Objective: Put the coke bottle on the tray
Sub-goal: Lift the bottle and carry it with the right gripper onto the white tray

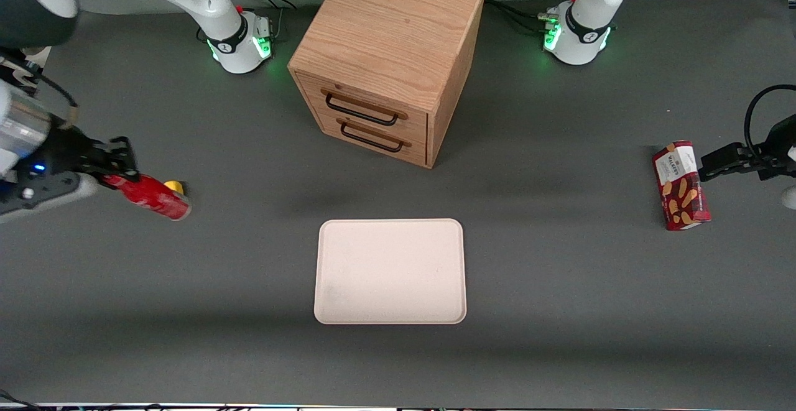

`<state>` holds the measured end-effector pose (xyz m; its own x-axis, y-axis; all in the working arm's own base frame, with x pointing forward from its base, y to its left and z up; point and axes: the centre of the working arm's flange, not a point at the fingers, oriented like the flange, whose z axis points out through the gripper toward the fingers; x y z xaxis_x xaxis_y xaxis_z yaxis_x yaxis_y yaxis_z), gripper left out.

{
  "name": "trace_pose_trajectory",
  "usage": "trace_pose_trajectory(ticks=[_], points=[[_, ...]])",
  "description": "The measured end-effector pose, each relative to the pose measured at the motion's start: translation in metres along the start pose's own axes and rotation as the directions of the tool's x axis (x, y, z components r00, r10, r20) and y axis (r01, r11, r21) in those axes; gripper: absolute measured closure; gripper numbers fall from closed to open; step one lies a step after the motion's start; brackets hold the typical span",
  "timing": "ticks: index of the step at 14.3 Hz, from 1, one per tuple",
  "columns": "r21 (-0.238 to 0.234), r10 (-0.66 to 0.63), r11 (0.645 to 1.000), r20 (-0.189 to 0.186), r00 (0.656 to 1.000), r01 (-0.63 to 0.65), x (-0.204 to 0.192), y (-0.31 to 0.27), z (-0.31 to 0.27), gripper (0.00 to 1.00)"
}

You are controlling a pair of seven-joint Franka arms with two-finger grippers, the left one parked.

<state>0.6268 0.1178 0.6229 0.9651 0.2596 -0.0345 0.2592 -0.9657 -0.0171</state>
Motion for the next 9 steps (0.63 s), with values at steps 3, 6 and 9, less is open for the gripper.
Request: trace_pose_trajectory(ticks=[3,6,9], points=[[0.042,0.076,0.996,-0.038,0.996,-0.075,0.036,-0.050,0.031,0.67],[0.048,0.130,0.991,-0.088,0.988,-0.126,0.073,-0.088,0.077,0.67],[0.045,0.170,0.985,-0.147,0.974,-0.165,0.103,-0.136,0.128,0.67]])
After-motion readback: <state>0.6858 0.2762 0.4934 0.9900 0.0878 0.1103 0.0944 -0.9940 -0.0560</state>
